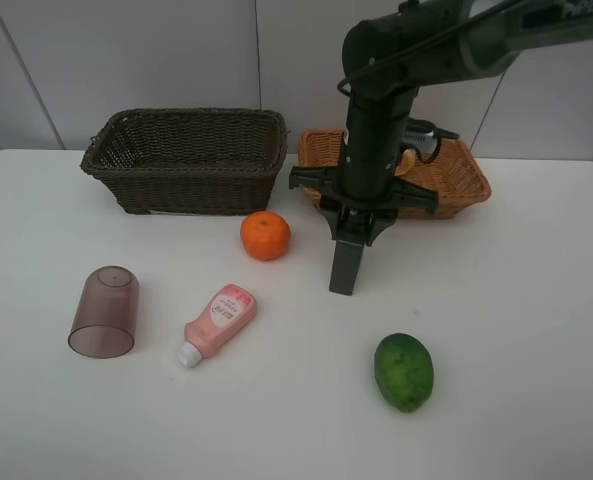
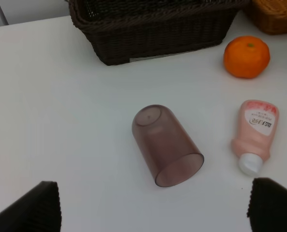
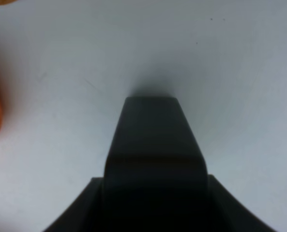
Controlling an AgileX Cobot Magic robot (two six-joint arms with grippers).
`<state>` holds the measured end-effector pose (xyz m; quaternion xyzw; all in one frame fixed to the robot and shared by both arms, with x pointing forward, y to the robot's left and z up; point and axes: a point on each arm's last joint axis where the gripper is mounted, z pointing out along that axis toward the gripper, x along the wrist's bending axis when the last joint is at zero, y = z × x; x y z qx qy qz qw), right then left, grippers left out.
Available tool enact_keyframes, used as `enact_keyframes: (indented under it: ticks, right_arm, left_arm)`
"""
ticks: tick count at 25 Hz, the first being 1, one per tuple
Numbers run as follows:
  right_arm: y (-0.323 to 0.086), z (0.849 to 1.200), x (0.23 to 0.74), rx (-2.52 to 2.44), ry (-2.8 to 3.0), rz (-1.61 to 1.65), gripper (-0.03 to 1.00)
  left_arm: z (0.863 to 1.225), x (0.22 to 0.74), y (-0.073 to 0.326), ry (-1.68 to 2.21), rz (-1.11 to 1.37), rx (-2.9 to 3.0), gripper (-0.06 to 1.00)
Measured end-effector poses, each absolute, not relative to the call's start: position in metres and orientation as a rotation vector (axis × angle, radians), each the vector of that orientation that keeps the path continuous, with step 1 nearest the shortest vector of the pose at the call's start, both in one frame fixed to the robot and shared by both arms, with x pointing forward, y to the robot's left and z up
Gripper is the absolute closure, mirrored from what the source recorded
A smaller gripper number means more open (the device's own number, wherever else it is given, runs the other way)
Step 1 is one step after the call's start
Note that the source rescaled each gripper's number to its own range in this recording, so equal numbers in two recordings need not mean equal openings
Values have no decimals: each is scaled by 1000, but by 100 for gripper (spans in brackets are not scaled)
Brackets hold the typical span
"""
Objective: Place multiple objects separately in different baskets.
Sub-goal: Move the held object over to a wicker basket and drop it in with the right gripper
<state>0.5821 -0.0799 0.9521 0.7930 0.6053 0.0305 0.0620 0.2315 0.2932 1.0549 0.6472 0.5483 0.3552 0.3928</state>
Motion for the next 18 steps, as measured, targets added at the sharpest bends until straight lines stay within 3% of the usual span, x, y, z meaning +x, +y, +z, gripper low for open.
enact_keyframes:
  ticks: [9,18]
  right_arm:
    - [-78,964,584,2266,1999,85,94]
    - [-65,1057,598,1778,2354,362,94]
  left_arm:
    - [1055,232,293,1392,902,1643,-6]
    - [1055,232,293,1392,902,1643,-6]
